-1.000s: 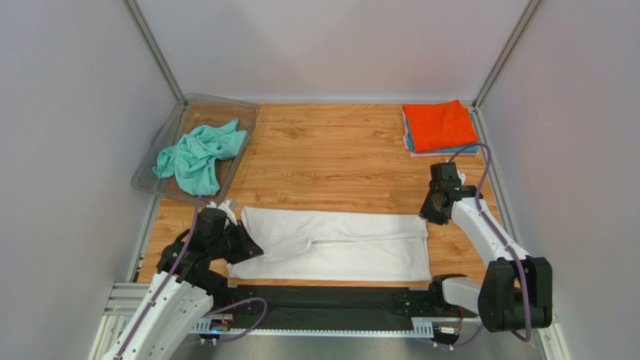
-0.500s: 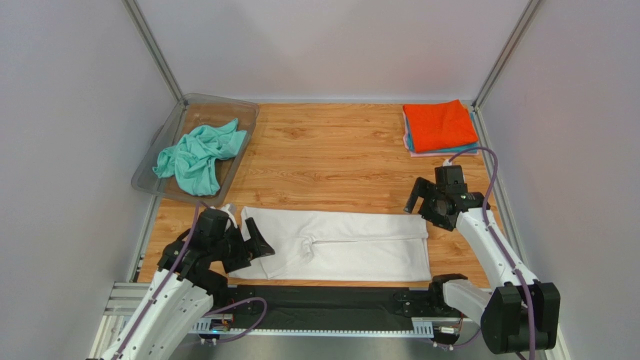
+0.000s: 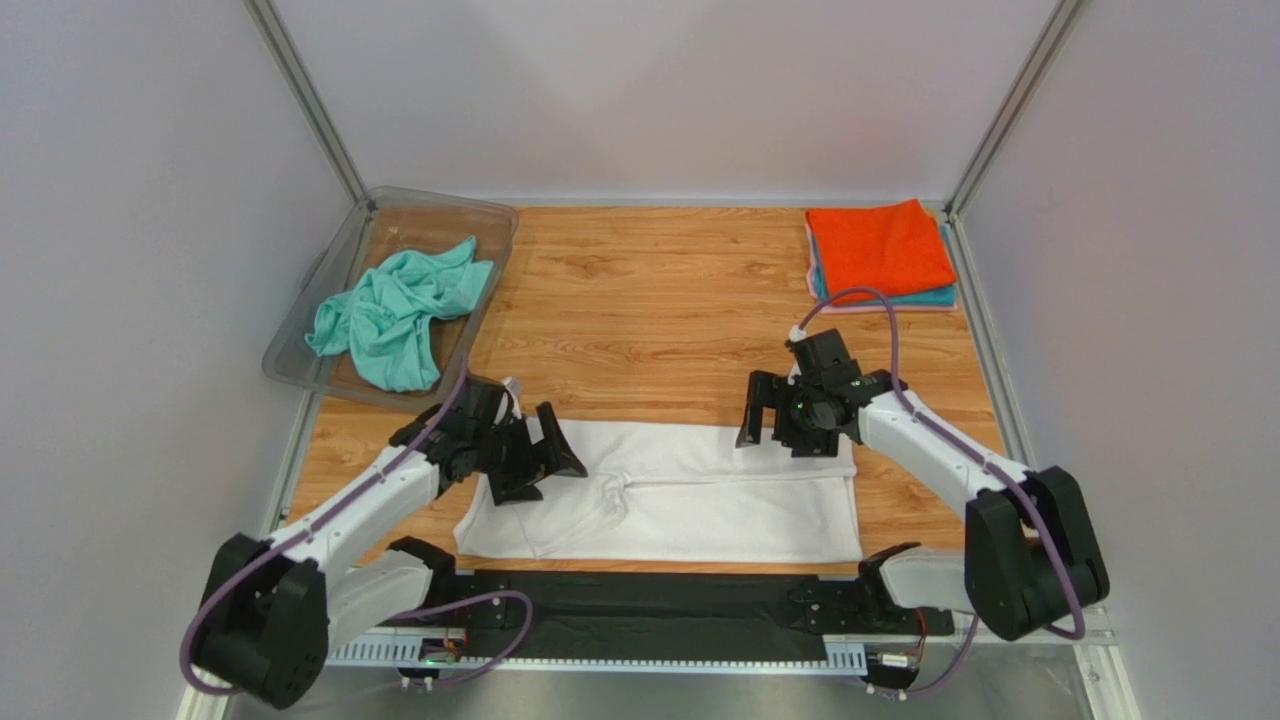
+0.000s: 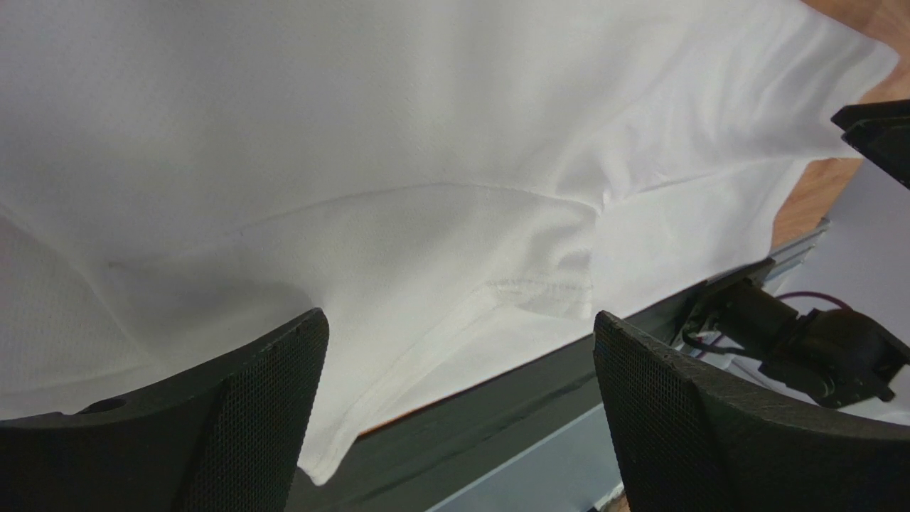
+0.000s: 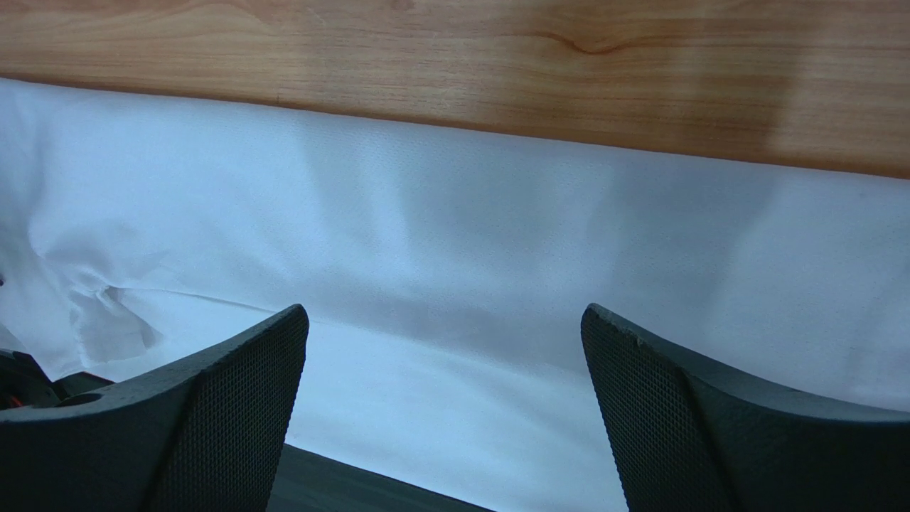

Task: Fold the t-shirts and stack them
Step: Fold the tshirt

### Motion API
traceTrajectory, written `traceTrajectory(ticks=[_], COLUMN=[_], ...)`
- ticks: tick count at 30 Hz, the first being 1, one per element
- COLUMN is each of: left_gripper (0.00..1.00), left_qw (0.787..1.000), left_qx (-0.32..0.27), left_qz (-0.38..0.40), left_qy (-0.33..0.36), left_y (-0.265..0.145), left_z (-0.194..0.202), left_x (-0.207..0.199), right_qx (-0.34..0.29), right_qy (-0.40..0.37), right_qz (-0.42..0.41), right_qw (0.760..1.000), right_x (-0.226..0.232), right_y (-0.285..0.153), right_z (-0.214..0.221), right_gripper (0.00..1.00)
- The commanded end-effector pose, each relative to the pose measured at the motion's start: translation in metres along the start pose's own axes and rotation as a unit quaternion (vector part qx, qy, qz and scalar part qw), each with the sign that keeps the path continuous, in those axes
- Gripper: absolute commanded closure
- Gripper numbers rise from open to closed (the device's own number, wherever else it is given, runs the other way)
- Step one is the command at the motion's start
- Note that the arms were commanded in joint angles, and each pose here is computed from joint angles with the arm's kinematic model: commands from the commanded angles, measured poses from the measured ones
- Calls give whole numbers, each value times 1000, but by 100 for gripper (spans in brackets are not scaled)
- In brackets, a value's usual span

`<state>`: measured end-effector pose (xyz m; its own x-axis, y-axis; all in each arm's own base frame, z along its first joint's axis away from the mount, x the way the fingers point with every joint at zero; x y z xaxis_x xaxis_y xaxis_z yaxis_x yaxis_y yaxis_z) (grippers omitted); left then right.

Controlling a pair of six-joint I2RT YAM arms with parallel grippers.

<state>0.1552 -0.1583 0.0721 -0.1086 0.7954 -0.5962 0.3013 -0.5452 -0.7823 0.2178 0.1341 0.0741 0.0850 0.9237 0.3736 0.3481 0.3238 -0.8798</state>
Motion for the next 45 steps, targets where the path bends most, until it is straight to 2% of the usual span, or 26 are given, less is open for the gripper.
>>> traceTrajectory(ticks=[1, 6, 7, 8, 9, 11, 12, 14, 15, 17, 18, 20, 21, 23, 24, 25, 26, 28, 29, 31, 33, 39, 42, 43, 45], left_gripper=[0, 0, 0, 0, 0, 0, 0, 0, 0, 0, 0, 0, 0, 0, 0, 0, 0, 0, 0, 0, 0, 0, 0, 0, 0], left_qw=[1000, 999, 999, 998, 998, 998, 997, 995, 995, 994, 995, 994, 995, 995, 995, 995, 995, 995, 994, 994, 994, 988, 985, 980, 977], left_qx=[-4, 13, 5, 20, 9, 22, -1, 28, 11, 45, 27, 50, 38, 62, 49, 61, 64, 60, 67, 58, 48, 13, -9, -37, -60], left_qz=[5, -32, -32, -50, -42, -47, -46, -70, -58, -75, -59, -69, -39, -14, 7, 5, 15, 26, 30, 37, 42, 78, 83, 97, 85], left_qy=[28, 25, 32, 32, 42, 48, 58, 63, 75, 70, 80, 71, 81, 74, 82, 74, 75, 81, 79, 85, 93, 129, 148, 172, 187], left_y=[20, 52, 53, 62, 63, 78, 81, 103, 107, 132, 136, 160, 162, 181, 182, 194, 196, 197, 203, 201, 197, 156, 112, 78, 51], left_z=[-22, -41, -56, -59, -79, -89, -112, -122, -148, -156, -180, -188, -207, -210, -226, -225, -228, -240, -240, -247, -253, -267, -268, -269, -262], left_x=[-7, 1, -9, -3, -19, -20, -33, -26, -45, -38, -57, -51, -73, -79, -96, -91, -97, -110, -109, -117, -123, -161, -183, -201, -201], right_qx=[-4, 20, 29, 39, 36, 47, 45, 51, 60, 60, 69, 78, 88, 111, 117, 127, 132, 126, 143, 127, 126, 39, -10, -11, -31], right_qy=[14, 20, 22, 23, 24, 29, 30, 29, 28, 20, 9, 10, -9, -28, -32, -23, -47, -65, -84, -108, -132, -177, -166, -164, -141], right_qz=[-8, -2, -1, -13, -24, -29, -34, -43, -47, -62, -67, -86, -103, -154, -172, -185, -200, -201, -189, -188, -157, -116, -98, -91, -90], right_qw=[1000, 1000, 999, 999, 999, 998, 998, 997, 997, 996, 995, 993, 991, 982, 978, 974, 970, 969, 968, 968, 971, 976, 981, 982, 985], right_x=[5, -4, -9, -8, -6, -9, -8, -8, -5, 2, 7, 17, 27, 51, 60, 70, 82, 98, 100, 117, 114, 124, 123, 121, 123], right_y=[15, 23, 26, 27, 26, 27, 24, 21, 19, 12, 9, 3, 1, -3, -3, -4, -3, -3, -1, -5, -6, -26, -26, -23, -26], right_z=[-1, 15, 24, 30, 31, 45, 49, 59, 67, 75, 84, 95, 105, 124, 129, 135, 145, 145, 157, 151, 152, 110, 80, 73, 48], right_gripper=[0, 0, 0, 0, 0, 0, 0, 0, 0, 0, 0, 0, 0, 0, 0, 0, 0, 0, 0, 0, 0, 0, 0, 0, 0])
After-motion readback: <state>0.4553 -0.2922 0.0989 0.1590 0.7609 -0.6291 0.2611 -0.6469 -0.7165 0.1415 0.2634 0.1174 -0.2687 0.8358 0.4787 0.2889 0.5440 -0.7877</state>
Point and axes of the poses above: each gripper's point midway between its finger pads, its own y axis out along the fingers, its own x axis along the line the jaws close on, z = x × y, the point moved 2 cm from there along -y, back along the fingers, and after that the axes turned 4 degrees about y, right-handed, at the moved point
